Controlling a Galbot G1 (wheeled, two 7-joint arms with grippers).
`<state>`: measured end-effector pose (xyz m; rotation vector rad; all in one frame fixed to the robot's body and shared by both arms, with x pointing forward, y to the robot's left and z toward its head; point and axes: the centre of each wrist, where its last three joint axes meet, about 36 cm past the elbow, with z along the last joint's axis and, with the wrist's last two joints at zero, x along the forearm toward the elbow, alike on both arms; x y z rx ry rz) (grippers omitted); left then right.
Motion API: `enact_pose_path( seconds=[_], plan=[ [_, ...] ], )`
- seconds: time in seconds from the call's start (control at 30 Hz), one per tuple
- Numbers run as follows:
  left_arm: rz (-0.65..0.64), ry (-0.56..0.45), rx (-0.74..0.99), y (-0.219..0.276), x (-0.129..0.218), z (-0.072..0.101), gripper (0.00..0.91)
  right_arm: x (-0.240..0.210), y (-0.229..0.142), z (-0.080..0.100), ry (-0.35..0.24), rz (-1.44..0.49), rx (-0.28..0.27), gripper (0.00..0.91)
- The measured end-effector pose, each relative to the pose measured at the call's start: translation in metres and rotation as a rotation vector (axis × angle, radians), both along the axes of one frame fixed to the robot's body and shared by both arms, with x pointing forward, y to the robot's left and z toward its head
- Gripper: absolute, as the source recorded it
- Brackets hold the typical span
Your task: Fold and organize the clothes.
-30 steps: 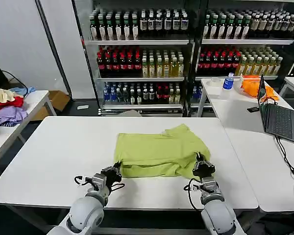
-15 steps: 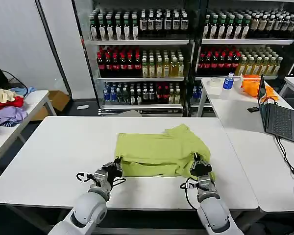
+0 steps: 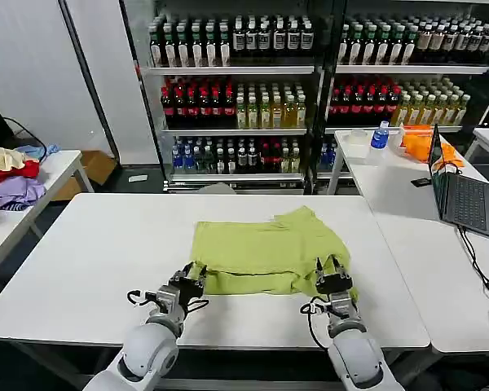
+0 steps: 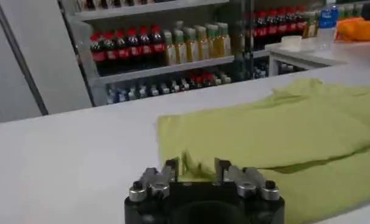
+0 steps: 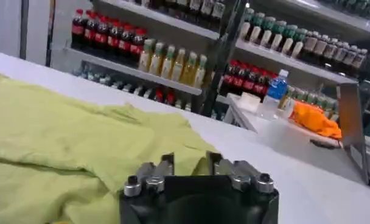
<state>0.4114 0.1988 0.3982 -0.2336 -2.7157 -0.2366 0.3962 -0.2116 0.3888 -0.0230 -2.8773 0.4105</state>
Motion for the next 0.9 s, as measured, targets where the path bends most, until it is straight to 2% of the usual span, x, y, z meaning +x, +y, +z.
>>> enact_pose_path(
  seconds=[0.2, 0.5, 0.53, 0.57, 0.6, 0.63, 0.67, 0.7, 0.73, 0.77, 0.8, 0.9],
  plan=[
    [0.014, 0.033, 0.019, 0.011, -0.007, -0.007, 0.907, -0.018, -0.012, 0.006, 0.032, -0.049, 0.050, 0.907],
    [0.025, 0.071, 0.012, 0.015, -0.006, -0.013, 0.907, -0.032, -0.028, 0.001, 0.132, -0.115, 0.129, 0.907],
    [0.026, 0.075, 0.011, 0.015, -0.006, -0.014, 0.746, -0.033, -0.028, 0.000, 0.140, -0.120, 0.137, 0.907],
    [0.028, 0.078, 0.010, 0.015, -0.005, -0.015, 0.363, -0.033, -0.028, 0.000, 0.149, -0.123, 0.145, 0.907],
    [0.030, 0.081, 0.010, 0.015, -0.005, -0.016, 0.202, -0.034, -0.028, -0.001, 0.157, -0.126, 0.152, 0.907],
    [0.031, 0.084, 0.009, 0.015, -0.004, -0.017, 0.091, -0.034, -0.028, -0.001, 0.164, -0.128, 0.158, 0.907],
    [0.033, 0.086, 0.009, 0.015, -0.004, -0.018, 0.020, -0.034, -0.028, -0.002, 0.173, -0.130, 0.166, 0.766],
    [0.034, 0.088, 0.009, 0.015, -0.004, -0.019, 0.020, -0.034, -0.028, -0.003, 0.181, -0.133, 0.172, 0.766],
    [0.035, 0.090, 0.010, 0.015, -0.004, -0.021, 0.020, -0.034, -0.027, -0.004, 0.187, -0.136, 0.178, 0.242],
    [0.035, 0.093, 0.011, 0.016, -0.004, -0.022, 0.020, -0.034, -0.027, -0.005, 0.193, -0.139, 0.184, 0.040],
    [0.035, 0.095, 0.012, 0.016, -0.004, -0.023, 0.020, -0.034, -0.027, -0.006, 0.198, -0.142, 0.188, 0.000],
    [0.031, 0.104, 0.016, 0.018, -0.005, -0.026, 0.020, -0.033, -0.026, -0.008, 0.208, -0.148, 0.197, 0.000]
  ],
)
